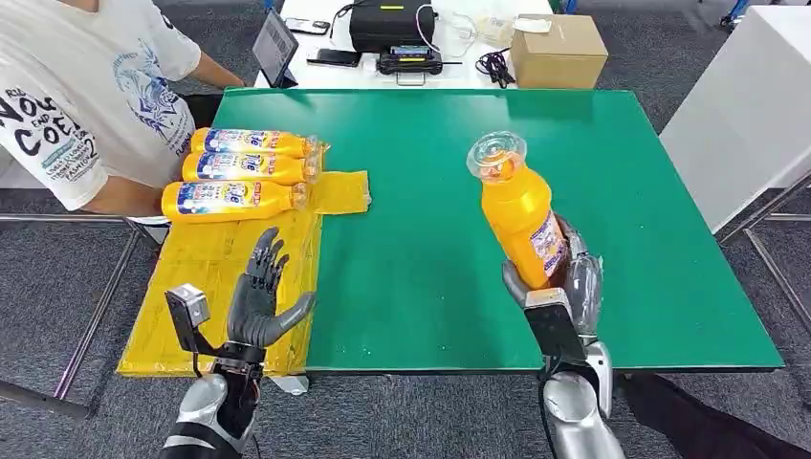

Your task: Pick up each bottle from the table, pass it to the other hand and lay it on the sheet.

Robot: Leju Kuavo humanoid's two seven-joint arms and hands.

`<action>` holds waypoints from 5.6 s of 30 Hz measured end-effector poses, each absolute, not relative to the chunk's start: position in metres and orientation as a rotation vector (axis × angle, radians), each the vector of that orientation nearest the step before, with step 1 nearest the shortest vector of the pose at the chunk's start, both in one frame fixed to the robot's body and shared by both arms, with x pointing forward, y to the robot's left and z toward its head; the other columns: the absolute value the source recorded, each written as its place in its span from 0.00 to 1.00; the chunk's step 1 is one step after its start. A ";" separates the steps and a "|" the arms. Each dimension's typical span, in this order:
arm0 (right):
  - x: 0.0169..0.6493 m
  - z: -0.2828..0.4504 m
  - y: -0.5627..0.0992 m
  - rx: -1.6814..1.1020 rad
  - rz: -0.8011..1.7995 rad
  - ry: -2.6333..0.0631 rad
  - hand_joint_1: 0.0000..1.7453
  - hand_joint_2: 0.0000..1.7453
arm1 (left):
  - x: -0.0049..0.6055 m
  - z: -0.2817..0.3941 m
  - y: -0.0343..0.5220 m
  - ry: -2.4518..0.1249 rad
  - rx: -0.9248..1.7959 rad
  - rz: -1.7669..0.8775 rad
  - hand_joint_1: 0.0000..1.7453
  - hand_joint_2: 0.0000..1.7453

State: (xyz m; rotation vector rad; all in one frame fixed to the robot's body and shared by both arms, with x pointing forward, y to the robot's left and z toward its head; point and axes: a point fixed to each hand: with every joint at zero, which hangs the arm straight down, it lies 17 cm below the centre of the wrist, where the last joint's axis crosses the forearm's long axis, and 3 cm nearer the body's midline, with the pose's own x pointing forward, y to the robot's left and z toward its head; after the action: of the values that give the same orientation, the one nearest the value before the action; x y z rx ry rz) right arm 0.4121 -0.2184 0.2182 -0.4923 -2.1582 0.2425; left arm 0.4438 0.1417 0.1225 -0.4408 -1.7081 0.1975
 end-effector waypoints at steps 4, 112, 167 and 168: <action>0.408 0.199 -0.198 -0.415 0.281 -2.139 1.00 1.00 | 0.432 0.120 0.122 -1.675 -0.542 0.150 0.00 1.00; 0.341 0.213 0.035 0.265 0.507 -2.180 0.00 0.00 | 0.472 0.184 0.226 -1.934 -0.210 0.281 1.00 1.00; 0.337 0.289 -0.014 0.346 0.231 -2.322 0.00 1.00 | 0.535 0.027 0.235 -1.414 0.786 -1.191 1.00 1.00; 0.337 0.288 -0.012 0.354 0.240 -2.317 0.00 1.00 | 0.535 0.024 0.232 -1.396 0.746 -1.200 1.00 1.00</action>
State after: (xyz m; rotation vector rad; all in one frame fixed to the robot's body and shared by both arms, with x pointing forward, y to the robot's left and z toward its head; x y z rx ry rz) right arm 0.3367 -0.0122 0.2880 0.3542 -2.3173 0.2403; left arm 0.5350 0.2324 0.0236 0.7464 -1.3963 -1.1996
